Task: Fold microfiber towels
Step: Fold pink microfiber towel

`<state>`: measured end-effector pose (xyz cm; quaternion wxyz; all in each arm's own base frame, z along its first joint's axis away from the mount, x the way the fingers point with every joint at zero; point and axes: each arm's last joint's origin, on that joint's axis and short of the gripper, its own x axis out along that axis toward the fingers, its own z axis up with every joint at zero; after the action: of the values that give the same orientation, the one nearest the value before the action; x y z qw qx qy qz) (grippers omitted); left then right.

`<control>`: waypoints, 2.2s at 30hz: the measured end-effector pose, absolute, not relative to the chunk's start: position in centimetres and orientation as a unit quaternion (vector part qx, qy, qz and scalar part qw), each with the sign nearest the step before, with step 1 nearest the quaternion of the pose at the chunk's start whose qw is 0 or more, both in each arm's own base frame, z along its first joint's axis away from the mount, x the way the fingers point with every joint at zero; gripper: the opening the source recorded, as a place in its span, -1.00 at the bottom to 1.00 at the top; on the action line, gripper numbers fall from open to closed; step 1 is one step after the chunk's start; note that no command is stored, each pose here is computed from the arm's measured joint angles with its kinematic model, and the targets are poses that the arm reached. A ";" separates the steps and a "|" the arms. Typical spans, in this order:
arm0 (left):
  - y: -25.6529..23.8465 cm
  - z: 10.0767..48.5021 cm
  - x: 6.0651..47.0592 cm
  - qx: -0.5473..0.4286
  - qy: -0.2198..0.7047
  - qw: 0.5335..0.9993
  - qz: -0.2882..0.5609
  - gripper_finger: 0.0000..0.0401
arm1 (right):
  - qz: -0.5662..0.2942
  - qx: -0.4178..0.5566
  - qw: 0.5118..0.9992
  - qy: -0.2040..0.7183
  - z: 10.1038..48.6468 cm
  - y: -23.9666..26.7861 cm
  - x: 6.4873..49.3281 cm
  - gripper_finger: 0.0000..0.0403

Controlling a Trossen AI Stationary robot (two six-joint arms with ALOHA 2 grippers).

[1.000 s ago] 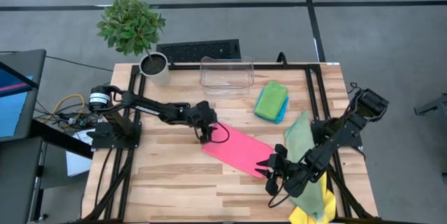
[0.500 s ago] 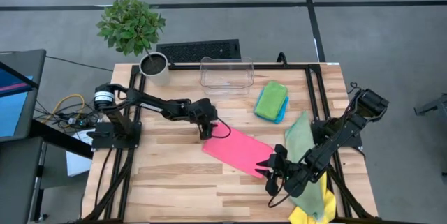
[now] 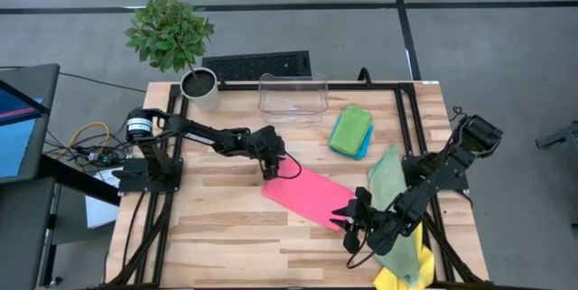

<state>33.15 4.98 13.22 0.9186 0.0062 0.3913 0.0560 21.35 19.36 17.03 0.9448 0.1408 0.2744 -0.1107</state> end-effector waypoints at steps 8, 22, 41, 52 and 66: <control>5.0 13.1 33.1 0.005 0.395 0.917 0.055 -0.85 | -0.106 0.147 0.944 0.275 17.0 19.6 21.1 -0.34; 5.0 12.2 33.2 0.002 0.408 0.911 0.056 -0.28 | -0.104 0.151 0.944 0.276 17.0 19.8 21.0 -0.34; 5.2 12.4 33.3 -0.020 0.393 0.917 0.064 -0.98 | -0.100 0.157 0.942 0.281 17.0 19.8 21.0 -0.34; 5.2 11.1 33.5 -0.017 0.414 0.909 0.037 -0.40 | -0.100 0.162 0.940 0.283 17.0 19.8 21.0 -0.34; 5.3 11.5 33.8 -0.017 0.404 0.913 0.046 -0.87 | -0.103 0.159 0.939 0.287 16.9 19.7 20.9 -0.34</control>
<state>33.75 5.30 11.47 0.9133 -0.0175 0.4044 0.0456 20.91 19.72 16.90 0.9390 0.1591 0.2869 -0.1029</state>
